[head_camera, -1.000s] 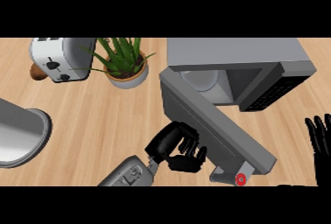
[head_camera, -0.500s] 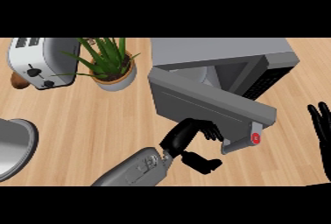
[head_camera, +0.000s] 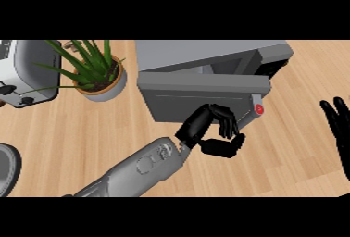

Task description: Pick up the milk, place it into the microwave and close the microwave

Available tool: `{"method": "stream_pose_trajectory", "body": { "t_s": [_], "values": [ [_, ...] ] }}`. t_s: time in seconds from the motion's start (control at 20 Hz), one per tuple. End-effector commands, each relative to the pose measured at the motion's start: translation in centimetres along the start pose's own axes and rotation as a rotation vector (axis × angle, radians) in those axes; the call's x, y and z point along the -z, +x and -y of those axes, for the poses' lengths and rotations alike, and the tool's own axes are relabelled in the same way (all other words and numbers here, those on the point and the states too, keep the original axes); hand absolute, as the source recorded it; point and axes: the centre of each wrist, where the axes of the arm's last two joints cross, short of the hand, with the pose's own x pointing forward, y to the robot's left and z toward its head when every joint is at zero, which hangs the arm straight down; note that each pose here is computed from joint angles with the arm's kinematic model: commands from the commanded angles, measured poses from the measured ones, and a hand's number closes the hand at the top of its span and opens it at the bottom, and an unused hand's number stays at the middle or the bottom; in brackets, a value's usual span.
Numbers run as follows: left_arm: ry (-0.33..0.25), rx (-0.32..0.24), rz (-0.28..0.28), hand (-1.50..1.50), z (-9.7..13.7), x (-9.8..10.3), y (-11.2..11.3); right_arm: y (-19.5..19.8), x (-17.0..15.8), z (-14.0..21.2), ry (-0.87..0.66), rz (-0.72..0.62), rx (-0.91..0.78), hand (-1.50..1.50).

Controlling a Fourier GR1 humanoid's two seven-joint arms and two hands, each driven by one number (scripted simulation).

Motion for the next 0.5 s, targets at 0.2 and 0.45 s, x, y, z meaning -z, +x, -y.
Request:
{"method": "stream_pose_trajectory", "body": {
  "t_s": [0.2, 0.45],
  "values": [
    [0.078, -0.005, 0.054, 1.50, -1.8, 3.5, 2.7, 1.6, 1.7, 0.3, 0.051, 0.031, 0.025, -1.50],
    [0.115, -0.001, 0.070, 1.50, -2.6, 4.9, 3.9, 2.1, 2.7, -0.3, 0.111, 0.022, 0.045, -1.50]
  ]
}}
